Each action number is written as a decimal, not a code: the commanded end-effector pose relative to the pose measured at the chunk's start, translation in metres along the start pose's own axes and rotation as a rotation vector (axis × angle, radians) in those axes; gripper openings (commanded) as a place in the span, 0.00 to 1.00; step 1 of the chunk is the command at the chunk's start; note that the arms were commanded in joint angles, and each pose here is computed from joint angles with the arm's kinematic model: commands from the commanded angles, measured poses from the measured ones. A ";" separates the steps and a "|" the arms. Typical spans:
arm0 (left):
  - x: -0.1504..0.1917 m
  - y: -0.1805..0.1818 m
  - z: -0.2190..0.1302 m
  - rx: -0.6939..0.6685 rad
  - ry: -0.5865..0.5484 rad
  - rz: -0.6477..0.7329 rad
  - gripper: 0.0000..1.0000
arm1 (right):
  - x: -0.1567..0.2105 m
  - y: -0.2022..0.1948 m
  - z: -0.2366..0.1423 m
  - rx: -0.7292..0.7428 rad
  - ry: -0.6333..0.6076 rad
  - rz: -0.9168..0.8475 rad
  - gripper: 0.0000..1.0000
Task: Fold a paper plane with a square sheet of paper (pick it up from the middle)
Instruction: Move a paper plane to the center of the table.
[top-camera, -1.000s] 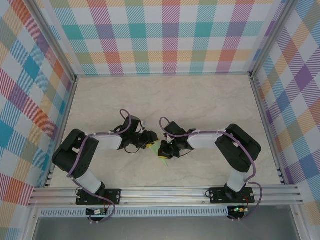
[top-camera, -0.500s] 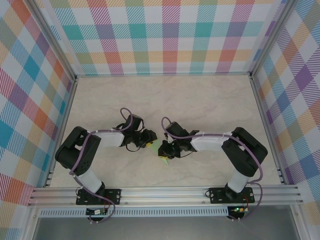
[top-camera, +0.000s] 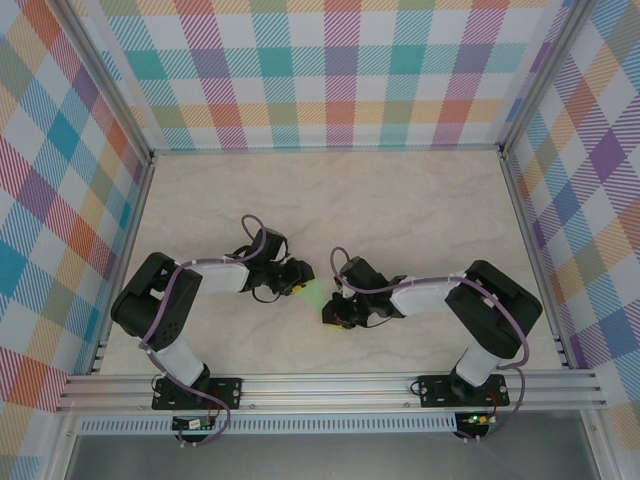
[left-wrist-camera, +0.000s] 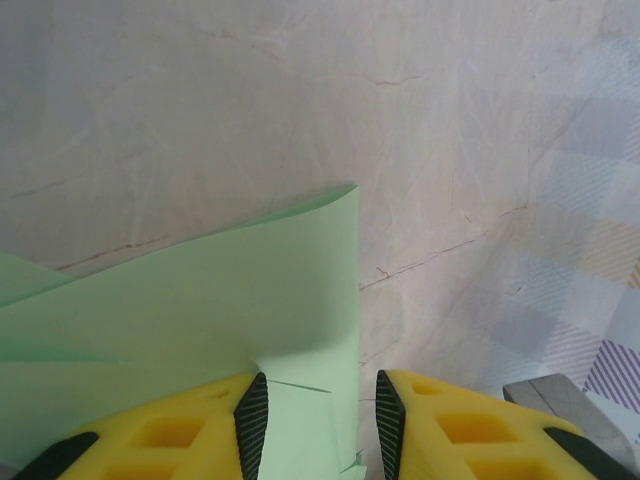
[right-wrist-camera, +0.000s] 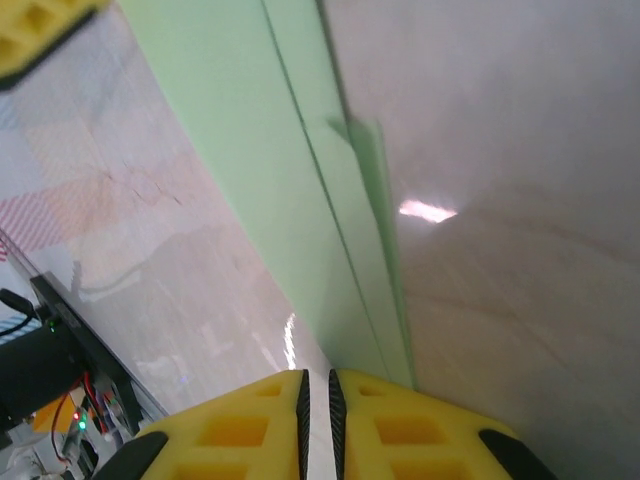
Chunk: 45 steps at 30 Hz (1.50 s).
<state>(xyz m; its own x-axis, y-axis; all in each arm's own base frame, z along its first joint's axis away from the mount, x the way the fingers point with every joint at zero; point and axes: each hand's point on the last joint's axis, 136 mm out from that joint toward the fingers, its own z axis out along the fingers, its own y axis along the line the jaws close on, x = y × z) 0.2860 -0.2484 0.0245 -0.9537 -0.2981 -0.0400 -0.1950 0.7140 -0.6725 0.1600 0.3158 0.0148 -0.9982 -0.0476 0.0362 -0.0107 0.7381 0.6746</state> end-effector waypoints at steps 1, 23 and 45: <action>0.008 0.050 0.009 -0.186 0.011 -0.047 0.37 | 0.050 -0.053 -0.003 0.149 0.146 0.087 0.17; -0.003 0.001 -0.097 -0.369 -0.163 0.009 0.86 | -0.017 -0.050 -0.111 0.338 -0.438 0.032 0.49; 0.012 0.020 -0.052 -0.517 -0.066 -0.050 0.73 | -0.048 0.010 -0.051 0.225 -0.268 -0.063 0.49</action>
<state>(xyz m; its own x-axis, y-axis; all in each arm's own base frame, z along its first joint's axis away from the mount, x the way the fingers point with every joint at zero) 0.2687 -0.2169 0.0544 -0.9294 -0.3586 -0.0871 -0.3238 0.9058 -0.2732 0.2070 0.2802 0.0510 -0.9746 0.0811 -0.2086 -0.0243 0.8882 0.4588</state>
